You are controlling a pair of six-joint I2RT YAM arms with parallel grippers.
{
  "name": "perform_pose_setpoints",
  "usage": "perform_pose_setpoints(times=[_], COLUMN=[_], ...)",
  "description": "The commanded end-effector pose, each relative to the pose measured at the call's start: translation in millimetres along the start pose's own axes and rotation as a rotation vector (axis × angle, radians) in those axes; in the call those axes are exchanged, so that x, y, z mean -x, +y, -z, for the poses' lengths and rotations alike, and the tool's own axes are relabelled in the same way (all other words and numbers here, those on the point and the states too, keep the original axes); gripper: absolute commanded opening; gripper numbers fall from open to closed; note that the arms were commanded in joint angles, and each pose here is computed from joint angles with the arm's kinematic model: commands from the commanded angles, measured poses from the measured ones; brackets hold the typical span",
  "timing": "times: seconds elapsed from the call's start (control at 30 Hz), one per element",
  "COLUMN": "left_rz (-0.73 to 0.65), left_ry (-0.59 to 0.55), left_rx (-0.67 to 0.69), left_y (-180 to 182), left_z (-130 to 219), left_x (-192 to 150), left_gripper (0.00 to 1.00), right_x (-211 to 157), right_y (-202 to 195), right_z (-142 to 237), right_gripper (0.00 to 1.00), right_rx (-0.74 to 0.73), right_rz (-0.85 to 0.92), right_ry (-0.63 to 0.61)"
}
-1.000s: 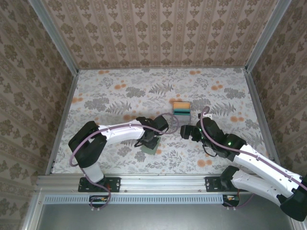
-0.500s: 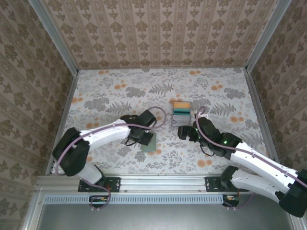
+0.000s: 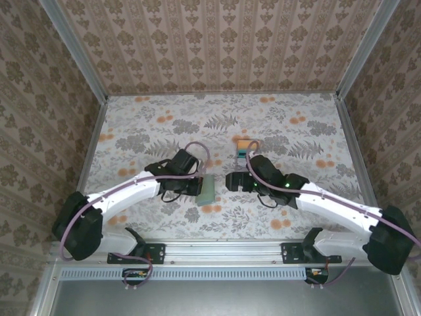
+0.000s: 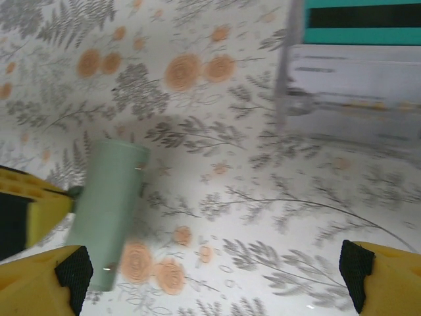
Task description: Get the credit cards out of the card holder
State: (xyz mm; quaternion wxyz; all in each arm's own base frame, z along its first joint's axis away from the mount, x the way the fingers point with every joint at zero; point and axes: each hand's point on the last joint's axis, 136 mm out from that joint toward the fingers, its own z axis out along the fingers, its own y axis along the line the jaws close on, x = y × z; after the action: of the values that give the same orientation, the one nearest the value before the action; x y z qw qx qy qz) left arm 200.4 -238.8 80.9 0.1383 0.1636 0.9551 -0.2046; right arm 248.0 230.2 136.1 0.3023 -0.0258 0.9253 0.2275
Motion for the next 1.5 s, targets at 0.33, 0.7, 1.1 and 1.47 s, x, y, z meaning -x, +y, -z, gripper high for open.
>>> perform_pose_setpoints(times=[0.33,0.7,1.1,1.47], left_rz=[0.086,0.120,0.197,0.184], left_ry=[-0.033,-0.059,-0.116,-0.117], left_rx=[-0.047,-0.109,-0.171,-0.209], left_y=[3.3,3.8,18.4,21.0], left_z=[-17.8,-17.3,-0.2,13.6], left_x=[-3.1,-6.5,-6.1,-10.0], left_gripper=[0.00,0.00,0.00,0.00], right_x=[-41.7,-81.0,-111.5,-90.4], right_y=[72.1,66.5,20.7,36.3], right_z=[-61.5,-100.3,-120.3,-110.2], right_gripper=[0.84,0.63,0.47,0.56], right_rx=[0.219,0.213,-0.010,0.075], right_rz=[-0.056,-0.116,-0.150,-0.125], right_ry=[0.262,0.393,0.484,0.419])
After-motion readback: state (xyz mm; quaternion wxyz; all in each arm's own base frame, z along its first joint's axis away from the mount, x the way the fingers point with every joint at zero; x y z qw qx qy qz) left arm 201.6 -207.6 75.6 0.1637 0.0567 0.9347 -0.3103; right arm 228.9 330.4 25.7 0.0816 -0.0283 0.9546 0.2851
